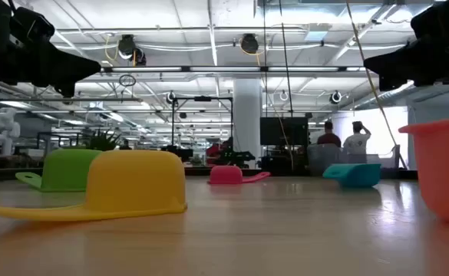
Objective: Nest measuring cups in basket
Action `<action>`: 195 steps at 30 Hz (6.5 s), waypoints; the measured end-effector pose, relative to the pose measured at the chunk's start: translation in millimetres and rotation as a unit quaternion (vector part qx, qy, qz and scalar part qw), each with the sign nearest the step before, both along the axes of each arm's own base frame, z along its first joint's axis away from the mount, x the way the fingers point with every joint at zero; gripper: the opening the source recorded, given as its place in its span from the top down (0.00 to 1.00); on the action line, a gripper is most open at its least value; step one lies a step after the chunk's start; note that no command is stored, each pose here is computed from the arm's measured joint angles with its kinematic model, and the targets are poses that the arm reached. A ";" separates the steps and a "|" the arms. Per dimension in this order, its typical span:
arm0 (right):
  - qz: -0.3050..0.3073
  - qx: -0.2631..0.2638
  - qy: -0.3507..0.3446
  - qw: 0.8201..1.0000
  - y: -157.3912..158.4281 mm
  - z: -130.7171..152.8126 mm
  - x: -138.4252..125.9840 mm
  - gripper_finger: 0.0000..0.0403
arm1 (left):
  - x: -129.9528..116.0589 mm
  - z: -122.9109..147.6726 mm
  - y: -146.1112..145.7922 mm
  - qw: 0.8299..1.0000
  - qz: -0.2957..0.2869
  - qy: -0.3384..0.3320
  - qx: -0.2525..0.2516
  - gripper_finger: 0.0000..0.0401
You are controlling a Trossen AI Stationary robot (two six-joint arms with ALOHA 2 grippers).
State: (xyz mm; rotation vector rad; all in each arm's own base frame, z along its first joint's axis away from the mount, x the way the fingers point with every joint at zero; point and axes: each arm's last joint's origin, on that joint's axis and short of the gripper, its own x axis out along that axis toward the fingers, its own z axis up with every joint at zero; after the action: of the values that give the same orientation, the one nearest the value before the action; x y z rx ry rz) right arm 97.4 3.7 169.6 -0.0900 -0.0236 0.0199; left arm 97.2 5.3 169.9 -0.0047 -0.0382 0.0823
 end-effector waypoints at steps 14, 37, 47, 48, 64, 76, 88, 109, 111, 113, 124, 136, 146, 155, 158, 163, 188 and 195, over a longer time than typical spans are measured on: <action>0.000 0.000 0.000 1.000 0.0 0.0 0.0 1.00 | 0.0 -0.1 0.0 1.000 0.000 0.000 0.000 0.90; 0.000 0.000 0.000 1.000 0.0 0.0 0.0 1.00 | 0.0 -0.1 0.0 1.000 0.000 0.000 0.000 0.90; 0.000 0.000 0.000 1.000 0.0 -0.1 0.0 1.00 | 0.0 -0.1 0.0 1.000 0.000 0.000 0.000 0.90; 0.000 0.000 0.000 1.000 0.0 -0.1 0.0 1.00 | 0.0 -0.1 0.0 1.000 0.000 0.000 0.000 0.90; 0.000 0.000 0.000 1.000 0.0 0.0 0.0 1.00 | 0.0 0.0 0.0 1.000 0.000 0.000 0.000 0.90; 0.000 0.000 0.000 1.000 0.0 0.1 0.0 1.00 | 0.0 0.0 0.0 1.000 0.000 0.000 0.000 0.90; 0.001 0.029 -0.008 1.000 0.0 1.7 -0.1 1.00 | 0.0 -0.1 0.0 1.000 0.000 0.000 0.000 0.90; 0.005 0.064 -0.019 0.998 0.4 80.4 2.5 1.00 | 0.0 -0.1 0.0 1.000 0.000 0.000 0.000 0.90; 0.004 0.063 -0.002 0.998 0.6 92.7 6.9 1.00 | 0.0 0.0 0.0 1.000 0.000 0.000 0.000 0.90; 0.003 0.062 0.014 0.998 0.9 105.6 12.1 1.00 | 0.0 -0.1 0.0 1.000 0.000 0.000 0.000 0.90; -0.003 0.085 0.078 0.993 2.6 162.5 49.5 1.00 | 0.0 -0.1 0.0 1.000 0.000 0.000 0.000 0.90; -0.019 0.107 0.197 0.974 3.9 194.1 77.3 1.00 | 0.0 0.0 0.0 1.000 0.000 0.000 0.000 0.90; -0.027 0.128 0.251 0.959 8.1 185.9 94.7 1.00 | -0.5 7.3 0.1 0.999 0.002 -0.038 -0.001 0.90; -0.060 0.106 0.299 0.947 35.1 166.1 113.9 1.00 | -0.9 10.4 0.1 0.998 0.000 -0.056 -0.019 0.90; -0.080 0.093 0.300 0.946 47.0 160.1 120.6 1.00 | -1.0 10.4 0.1 0.998 -0.001 -0.058 -0.039 0.90; -0.079 0.088 0.277 0.954 66.2 145.2 134.7 1.00 | -1.5 13.8 -1.3 0.996 -0.026 -0.075 -0.049 0.90; -0.151 0.169 0.180 0.957 88.1 72.3 134.0 1.00 | 40.9 90.4 -54.4 0.970 -0.168 0.174 0.001 0.66; -0.163 0.182 0.194 0.950 87.5 58.8 132.8 1.00 | 64.7 85.9 -108.4 0.929 -0.253 0.266 0.046 0.62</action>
State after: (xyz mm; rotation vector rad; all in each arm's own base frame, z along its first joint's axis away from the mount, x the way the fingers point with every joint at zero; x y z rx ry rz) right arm 230.2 91.3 228.4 0.2828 0.3810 -0.2978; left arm 161.9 -103.1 255.8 0.1012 0.5023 -0.4377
